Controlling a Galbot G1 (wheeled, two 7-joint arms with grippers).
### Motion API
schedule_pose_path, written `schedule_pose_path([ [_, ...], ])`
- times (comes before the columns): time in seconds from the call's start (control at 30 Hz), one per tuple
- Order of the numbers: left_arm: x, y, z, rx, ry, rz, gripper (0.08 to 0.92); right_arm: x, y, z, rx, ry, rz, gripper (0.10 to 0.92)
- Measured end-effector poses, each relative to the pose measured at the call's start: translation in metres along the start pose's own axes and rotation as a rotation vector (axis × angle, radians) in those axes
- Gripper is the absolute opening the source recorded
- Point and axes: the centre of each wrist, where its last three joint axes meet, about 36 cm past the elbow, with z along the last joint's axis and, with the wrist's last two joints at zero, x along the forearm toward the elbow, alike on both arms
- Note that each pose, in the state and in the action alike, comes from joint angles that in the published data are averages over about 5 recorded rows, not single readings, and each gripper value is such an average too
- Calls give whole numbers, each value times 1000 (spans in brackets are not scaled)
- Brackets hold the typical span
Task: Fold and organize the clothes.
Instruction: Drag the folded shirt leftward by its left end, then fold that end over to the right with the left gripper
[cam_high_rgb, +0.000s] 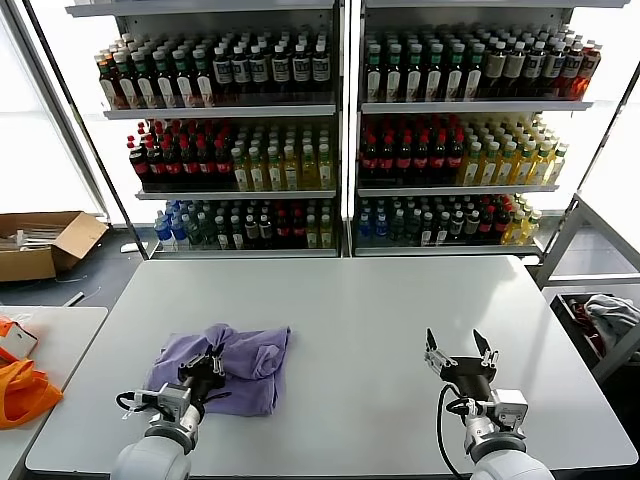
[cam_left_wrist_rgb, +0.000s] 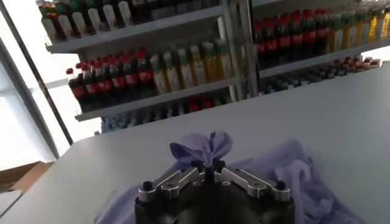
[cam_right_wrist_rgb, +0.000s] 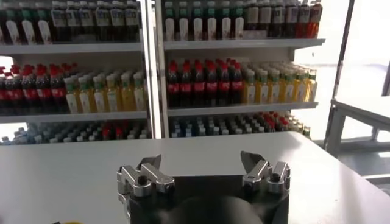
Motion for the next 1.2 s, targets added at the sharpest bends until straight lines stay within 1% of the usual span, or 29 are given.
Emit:
schedule_pose_path([
  [0.3,-8,-28,-7,26,19,55,128,6,3,6,-5,15,4,823],
  [0.57,-11,-43,-17,45,10,91,128,6,8,10,-9,21,2,823],
  [0.67,-13,-47,-17,45,11,97,155,5,9,12,-10,23,-1,823],
  [0.8,-16,-54,-13,52,18,109,255,4,10,14,-9,26,-6,823],
  [1.0,-16,-67,-5,83,31,140,428,4,10,17,-5,32,-9,823],
  [1.1,-12,-75,-5,129,43,171,515,3,10,18,-2,33,-11,823],
  [1.2,-5,-83,-9,209,53,221,601,2,11,19,0,34,-14,823],
])
